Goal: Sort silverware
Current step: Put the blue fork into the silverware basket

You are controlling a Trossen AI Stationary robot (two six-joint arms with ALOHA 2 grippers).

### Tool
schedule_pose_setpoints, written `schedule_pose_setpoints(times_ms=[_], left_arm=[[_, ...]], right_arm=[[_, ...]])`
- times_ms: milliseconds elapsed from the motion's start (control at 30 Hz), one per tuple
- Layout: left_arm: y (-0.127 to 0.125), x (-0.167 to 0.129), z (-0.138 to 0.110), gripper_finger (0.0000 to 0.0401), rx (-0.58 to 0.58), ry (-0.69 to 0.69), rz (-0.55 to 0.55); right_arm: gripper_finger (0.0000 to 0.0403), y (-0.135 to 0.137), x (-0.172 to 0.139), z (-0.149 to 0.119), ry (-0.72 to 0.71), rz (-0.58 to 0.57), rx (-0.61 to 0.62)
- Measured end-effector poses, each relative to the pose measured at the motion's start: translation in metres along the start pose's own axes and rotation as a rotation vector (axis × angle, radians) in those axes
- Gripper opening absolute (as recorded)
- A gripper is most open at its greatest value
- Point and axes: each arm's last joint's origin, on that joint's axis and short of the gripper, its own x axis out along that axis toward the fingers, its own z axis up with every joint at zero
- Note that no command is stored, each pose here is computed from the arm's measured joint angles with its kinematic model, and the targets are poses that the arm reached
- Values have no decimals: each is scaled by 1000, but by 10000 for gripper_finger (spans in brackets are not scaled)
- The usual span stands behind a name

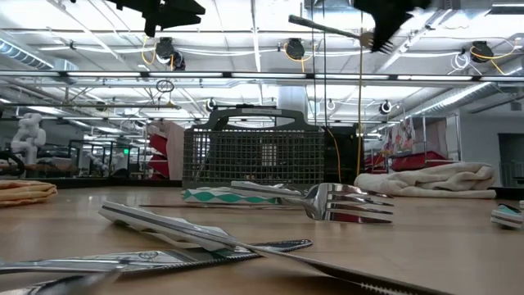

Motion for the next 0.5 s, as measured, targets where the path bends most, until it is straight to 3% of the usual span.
schedule_pose_setpoints(times_ms=[133, 233, 367, 500], left_arm=[[1, -1, 0, 151, 0, -2, 4], [1, -1, 0, 151, 0, -3, 20], [2, -1, 0, 151, 0, -3, 33], [2, -1, 0, 151, 1, 0, 52]], right_arm=[[0, -20, 7, 46, -67, -172, -245], [0, -28, 13, 71, -83, -371, -481], [0, -23, 30, 96, -5, -606, -777], [0, -8, 57, 106, 127, -676, -1034]])
